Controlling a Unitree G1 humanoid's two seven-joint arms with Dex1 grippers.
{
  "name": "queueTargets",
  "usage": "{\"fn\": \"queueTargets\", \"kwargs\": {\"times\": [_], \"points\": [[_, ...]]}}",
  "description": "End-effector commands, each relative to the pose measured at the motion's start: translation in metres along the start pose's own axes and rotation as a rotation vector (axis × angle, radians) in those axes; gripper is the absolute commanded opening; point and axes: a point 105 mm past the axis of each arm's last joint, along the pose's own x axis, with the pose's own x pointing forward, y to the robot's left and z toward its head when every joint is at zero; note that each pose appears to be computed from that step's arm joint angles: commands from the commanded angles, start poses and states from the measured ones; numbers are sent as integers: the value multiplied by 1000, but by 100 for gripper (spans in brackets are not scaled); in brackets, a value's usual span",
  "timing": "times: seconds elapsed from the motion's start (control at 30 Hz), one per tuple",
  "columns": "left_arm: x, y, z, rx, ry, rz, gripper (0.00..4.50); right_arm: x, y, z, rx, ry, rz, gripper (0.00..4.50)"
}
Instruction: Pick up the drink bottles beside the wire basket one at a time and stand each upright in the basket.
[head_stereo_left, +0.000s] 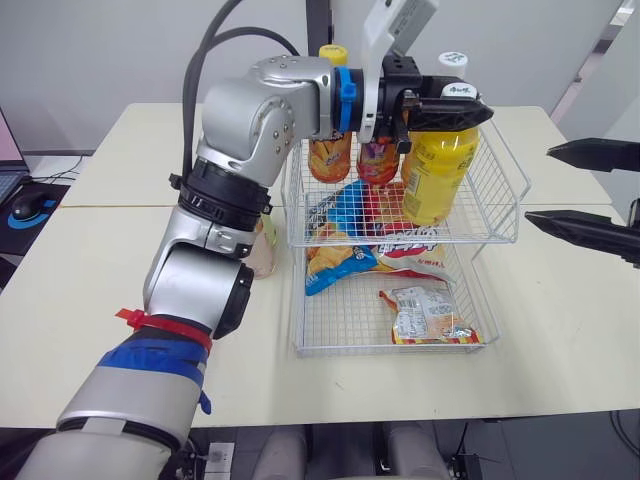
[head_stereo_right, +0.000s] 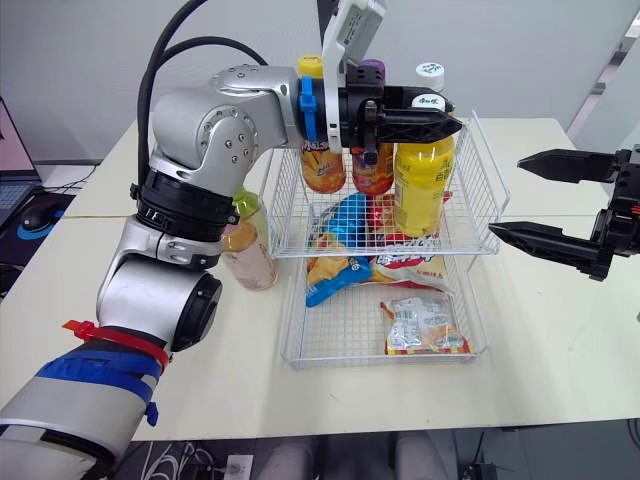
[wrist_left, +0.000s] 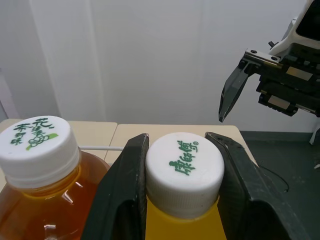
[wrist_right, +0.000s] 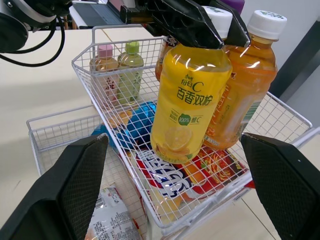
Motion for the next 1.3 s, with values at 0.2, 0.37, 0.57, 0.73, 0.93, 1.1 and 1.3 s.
{"fn": "queueTargets", "kwargs": {"times": [0.2, 0.37, 0.57, 0.73, 0.93, 1.1, 1.3], "points": [[-2, -10, 24, 44, -15, -60, 336, -7, 1, 14, -57, -26, -31, 450], [-11, -16, 39, 68, -26, -79, 449, -7, 0, 17, -62, -39, -37, 450], [-38, -25, 58, 85, -39, -70, 449, -9, -2, 22, -73, -59, -57, 450], [-59, -37, 62, 73, -24, -68, 449, -11, -6, 22, -76, -56, -76, 450], [-101, -32, 65, 122, -10, 70, 449, -15, -8, 21, -89, -34, -83, 450], [-159, -16, 61, 167, 30, 335, 449, -15, -6, 22, -101, -30, -61, 450], [-234, -9, 49, 175, 63, 653, 449, 0, 4, 31, -145, -48, 65, 450]]}}
